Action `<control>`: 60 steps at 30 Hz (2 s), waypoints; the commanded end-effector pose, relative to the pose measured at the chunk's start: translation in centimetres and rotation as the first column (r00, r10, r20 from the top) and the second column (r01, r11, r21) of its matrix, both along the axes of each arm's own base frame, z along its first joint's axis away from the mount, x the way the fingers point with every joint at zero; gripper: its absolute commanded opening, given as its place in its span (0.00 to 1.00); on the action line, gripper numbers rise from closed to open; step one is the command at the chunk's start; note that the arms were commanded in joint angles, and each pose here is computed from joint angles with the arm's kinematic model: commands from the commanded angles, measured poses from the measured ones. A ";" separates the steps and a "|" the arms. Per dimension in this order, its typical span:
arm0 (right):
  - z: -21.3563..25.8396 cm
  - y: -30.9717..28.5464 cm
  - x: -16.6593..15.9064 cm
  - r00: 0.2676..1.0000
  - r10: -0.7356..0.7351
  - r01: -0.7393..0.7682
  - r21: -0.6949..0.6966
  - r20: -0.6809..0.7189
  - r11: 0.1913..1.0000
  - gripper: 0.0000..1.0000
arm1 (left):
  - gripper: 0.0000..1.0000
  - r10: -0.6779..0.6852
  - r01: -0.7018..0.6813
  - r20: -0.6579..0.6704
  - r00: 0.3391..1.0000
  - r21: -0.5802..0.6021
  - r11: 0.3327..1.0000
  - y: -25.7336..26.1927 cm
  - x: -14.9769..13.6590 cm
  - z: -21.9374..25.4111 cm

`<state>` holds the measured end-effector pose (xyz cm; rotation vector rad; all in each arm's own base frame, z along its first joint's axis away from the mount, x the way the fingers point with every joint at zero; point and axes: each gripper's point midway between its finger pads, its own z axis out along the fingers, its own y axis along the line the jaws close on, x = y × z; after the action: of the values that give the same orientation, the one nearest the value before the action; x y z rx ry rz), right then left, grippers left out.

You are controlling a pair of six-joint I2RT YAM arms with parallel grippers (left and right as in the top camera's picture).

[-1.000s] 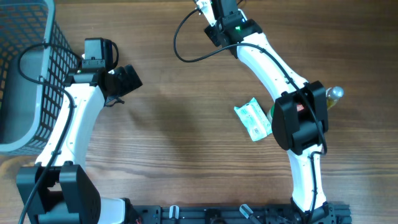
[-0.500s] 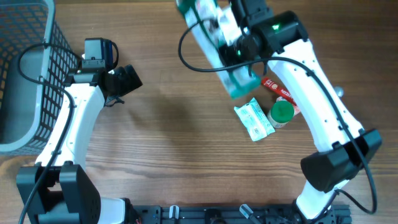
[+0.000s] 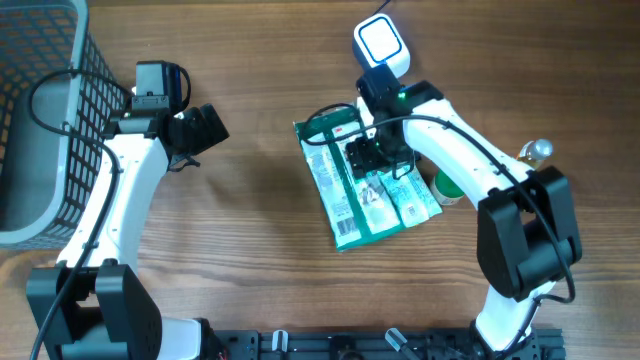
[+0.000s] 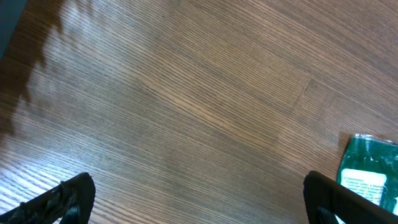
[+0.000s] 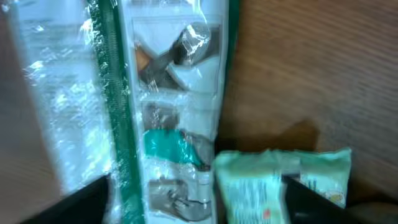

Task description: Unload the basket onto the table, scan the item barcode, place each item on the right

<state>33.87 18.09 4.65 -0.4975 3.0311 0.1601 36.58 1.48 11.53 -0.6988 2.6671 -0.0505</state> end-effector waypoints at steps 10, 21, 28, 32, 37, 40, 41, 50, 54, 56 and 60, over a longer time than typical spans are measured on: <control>-1.0 0.7 3.9 0.983 -0.068 0.062 0.041 0.170 0.997 1.00 | 1.00 -0.012 0.012 -0.012 1.000 0.012 1.000 0.2 -0.1 -0.4; 2.0 3.7 10.0 0.903 -0.106 0.031 0.184 0.415 0.982 1.00 | 1.00 -0.012 0.013 -0.012 1.000 0.012 1.000 0.2 0.0 -0.4; 2.8 4.2 9.7 0.897 -0.099 0.017 0.190 0.431 0.982 0.99 | 1.00 -0.012 0.013 -0.012 1.000 0.012 1.000 0.2 0.0 -0.4; 9.6 5.1 9.3 0.836 -0.113 -0.032 0.254 0.536 0.967 1.00 | 1.00 -0.012 0.013 -0.012 1.000 0.012 1.000 0.2 0.0 -0.4; 21.7 4.0 7.2 0.692 -0.189 -0.103 0.354 0.697 0.929 1.00 | 1.00 -0.012 0.013 -0.012 1.000 0.012 1.000 0.2 0.0 -0.4; 27.0 3.0 5.4 0.616 -0.229 -0.143 0.393 0.754 0.909 1.00 | 1.00 -0.012 0.013 -0.012 1.000 0.012 1.000 0.2 0.0 -0.4; 28.4 2.7 4.7 0.592 -0.242 -0.155 0.403 0.769 0.902 1.00 | 1.00 -0.012 0.013 -0.012 1.000 0.012 1.000 0.2 0.0 -0.4; 39.0 -2.3 -3.0 0.372 -0.313 -0.237 0.415 0.874 0.878 1.00 | 1.00 -0.012 0.013 -0.012 1.000 0.012 1.000 0.2 0.0 -0.4; 39.7 -6.6 -7.4 0.338 -0.302 -0.166 0.373 0.891 0.913 1.00 | 1.00 -0.012 0.013 -0.012 1.000 0.012 1.000 0.2 0.0 -0.4; 39.0 -8.3 -9.8 0.352 -0.296 -0.131 0.360 0.888 0.924 1.00 | 1.00 -0.012 0.013 -0.012 1.000 0.012 1.000 0.2 0.0 -0.4; 40.0 -10.1 -14.4 0.318 -0.316 -0.172 0.383 0.894 0.908 1.00 | 1.00 -0.012 0.012 -0.012 1.000 0.012 1.000 0.2 -0.1 -0.4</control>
<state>22.06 9.61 42.97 -0.2521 1.7946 0.3548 36.54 1.48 11.52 -0.6992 2.6689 -0.0499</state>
